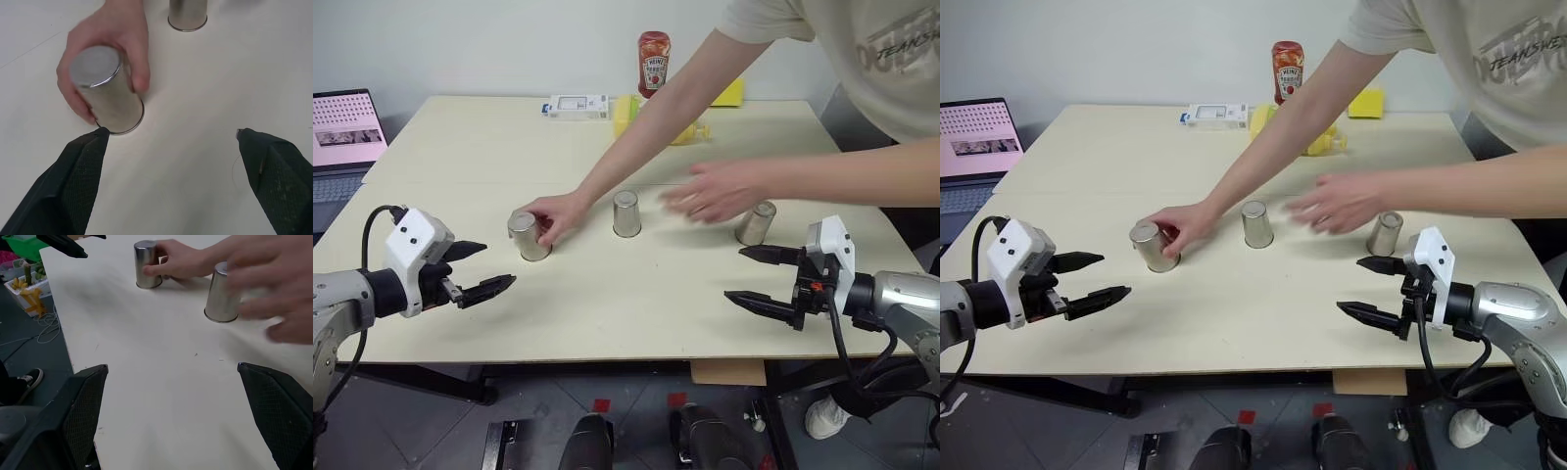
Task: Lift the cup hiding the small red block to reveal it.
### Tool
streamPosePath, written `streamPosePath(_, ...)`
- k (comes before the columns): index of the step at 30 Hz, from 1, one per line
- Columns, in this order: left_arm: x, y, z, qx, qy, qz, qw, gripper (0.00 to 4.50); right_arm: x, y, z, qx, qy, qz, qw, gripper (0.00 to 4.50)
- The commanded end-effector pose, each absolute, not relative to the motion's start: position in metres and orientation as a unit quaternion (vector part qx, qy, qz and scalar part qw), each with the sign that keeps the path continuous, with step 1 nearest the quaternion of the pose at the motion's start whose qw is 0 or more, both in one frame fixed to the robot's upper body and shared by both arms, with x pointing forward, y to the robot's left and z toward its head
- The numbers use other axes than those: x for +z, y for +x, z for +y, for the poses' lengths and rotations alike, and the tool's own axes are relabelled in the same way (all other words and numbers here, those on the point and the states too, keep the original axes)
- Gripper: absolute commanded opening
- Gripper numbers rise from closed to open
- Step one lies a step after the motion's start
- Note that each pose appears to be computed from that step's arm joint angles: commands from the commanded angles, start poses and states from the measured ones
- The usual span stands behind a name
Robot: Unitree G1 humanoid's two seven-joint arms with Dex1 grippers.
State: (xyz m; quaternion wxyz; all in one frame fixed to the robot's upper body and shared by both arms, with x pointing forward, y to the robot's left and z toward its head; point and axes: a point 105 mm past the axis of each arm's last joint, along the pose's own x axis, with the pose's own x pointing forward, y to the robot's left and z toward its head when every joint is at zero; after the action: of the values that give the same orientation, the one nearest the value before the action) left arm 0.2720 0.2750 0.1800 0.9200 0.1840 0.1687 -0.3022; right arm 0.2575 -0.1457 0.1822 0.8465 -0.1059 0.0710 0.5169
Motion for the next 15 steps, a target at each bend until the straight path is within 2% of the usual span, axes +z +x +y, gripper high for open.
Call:
streamPosePath(1, 0.1901, 0.2738, 0.2754, -0.301, 0.203, 0.157, 0.918, 4.43, 0.1906, 0.2538, -0.1413, 0.524, -0.118, 0.051, 0.842, 4.50)
streamPosePath(15, 0.1934, 0.2826, 0.2667, -0.315, 0.212, 0.143, 0.914, 4.43, 0.1910, 0.2557, -0.1413, 0.513, -0.113, 0.051, 0.849, 4.50)
